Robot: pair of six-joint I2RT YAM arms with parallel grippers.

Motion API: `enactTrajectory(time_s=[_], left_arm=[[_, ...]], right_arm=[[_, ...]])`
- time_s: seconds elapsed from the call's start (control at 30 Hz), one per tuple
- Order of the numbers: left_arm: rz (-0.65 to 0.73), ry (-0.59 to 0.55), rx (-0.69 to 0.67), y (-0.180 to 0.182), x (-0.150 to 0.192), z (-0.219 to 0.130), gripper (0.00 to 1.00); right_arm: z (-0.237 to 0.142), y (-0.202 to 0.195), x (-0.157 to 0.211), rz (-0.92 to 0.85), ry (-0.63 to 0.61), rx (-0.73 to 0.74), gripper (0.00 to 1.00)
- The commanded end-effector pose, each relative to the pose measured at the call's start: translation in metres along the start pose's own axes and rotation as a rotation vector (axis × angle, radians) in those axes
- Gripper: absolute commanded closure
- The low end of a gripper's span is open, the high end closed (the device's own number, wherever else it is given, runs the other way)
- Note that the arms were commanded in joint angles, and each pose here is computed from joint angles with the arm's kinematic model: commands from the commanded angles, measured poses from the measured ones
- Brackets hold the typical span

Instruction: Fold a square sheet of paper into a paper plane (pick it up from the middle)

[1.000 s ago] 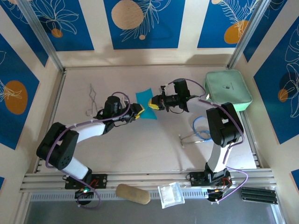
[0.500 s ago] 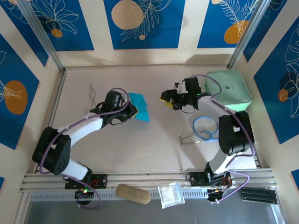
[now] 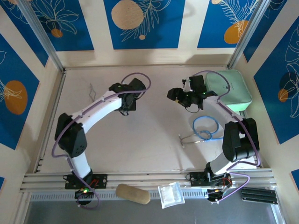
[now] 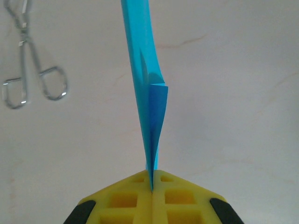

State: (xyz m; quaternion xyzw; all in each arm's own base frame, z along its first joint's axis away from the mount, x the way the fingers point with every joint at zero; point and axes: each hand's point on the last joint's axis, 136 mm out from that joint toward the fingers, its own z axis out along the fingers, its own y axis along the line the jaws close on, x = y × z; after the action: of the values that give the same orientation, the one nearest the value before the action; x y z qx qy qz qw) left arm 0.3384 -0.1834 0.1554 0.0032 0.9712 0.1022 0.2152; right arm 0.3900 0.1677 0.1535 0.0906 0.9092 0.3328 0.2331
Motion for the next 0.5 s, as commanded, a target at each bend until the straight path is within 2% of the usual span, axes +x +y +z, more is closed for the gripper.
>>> enactTrajectory(time_s=[0.0,0.1,0.27,0.37,0.47], left_arm=[[0.152,0.014,-0.269,0.019,0.004,-0.001,0.96],[0.174,0.028,-0.269,-0.005,0.007,0.013,0.97],[0.134,0.127,-0.017,-0.071,0.032,0.041,0.9],[0.083,0.155,0.098,-0.091,0.039,0.045,0.81],[0.048,0.152,0.208,-0.104,0.037,0.038,0.67]], right_arm=[[-0.018,-0.006,-0.011,0.014,-0.062,0.018,0.33],[-0.019,-0.012,-0.014,0.037,-0.069,0.02,0.33],[-0.018,-0.018,-0.015,0.081,-0.053,-0.001,0.34],[-0.017,-0.021,-0.016,0.112,-0.042,-0.019,0.35],[-0.015,-0.023,-0.016,0.122,-0.034,-0.03,0.36]])
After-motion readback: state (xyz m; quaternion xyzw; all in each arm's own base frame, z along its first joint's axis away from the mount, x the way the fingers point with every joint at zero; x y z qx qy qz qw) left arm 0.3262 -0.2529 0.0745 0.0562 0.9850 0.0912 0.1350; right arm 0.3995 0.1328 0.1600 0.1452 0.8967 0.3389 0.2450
